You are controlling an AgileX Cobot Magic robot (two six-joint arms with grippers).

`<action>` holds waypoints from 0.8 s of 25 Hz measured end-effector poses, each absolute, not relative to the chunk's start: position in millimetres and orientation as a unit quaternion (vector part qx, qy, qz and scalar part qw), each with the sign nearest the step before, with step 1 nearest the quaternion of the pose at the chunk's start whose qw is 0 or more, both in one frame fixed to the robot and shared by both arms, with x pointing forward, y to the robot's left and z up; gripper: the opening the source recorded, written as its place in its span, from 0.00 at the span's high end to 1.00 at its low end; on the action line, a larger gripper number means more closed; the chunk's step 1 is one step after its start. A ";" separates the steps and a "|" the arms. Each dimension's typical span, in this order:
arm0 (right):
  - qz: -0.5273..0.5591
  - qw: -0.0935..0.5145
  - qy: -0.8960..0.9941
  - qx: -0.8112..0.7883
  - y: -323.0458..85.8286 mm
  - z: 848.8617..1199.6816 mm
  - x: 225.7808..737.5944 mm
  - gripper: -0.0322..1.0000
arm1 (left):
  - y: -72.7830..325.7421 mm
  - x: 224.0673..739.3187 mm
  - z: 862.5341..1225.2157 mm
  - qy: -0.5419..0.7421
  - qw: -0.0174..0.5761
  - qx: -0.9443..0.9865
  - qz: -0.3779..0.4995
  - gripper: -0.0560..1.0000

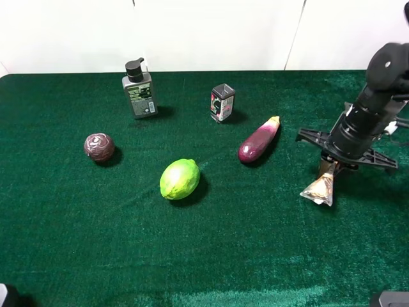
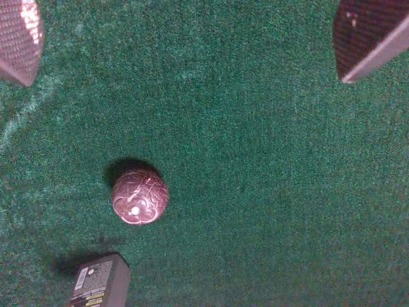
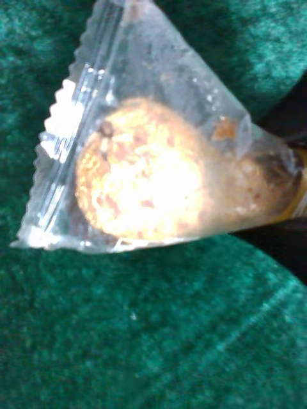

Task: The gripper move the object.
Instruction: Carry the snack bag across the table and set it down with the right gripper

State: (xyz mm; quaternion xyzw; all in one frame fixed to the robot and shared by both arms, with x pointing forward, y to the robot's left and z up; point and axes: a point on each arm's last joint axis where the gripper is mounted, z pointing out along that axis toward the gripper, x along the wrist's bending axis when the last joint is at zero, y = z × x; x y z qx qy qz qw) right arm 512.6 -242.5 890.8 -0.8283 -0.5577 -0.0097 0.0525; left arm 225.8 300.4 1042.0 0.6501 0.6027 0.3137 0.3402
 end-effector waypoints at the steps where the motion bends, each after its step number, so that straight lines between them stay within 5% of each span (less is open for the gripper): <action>1: -0.014 0.051 -0.559 -0.828 -242.2 895.7 513.6 0.87 | 300.4 225.8 1042.0 0.603 0.340 0.650 0.314 0.08; 20: -0.035 0.039 -0.588 -0.807 -240.8 975.5 524.0 0.87 | 300.4 225.8 1042.0 0.603 0.340 0.650 0.314 0.08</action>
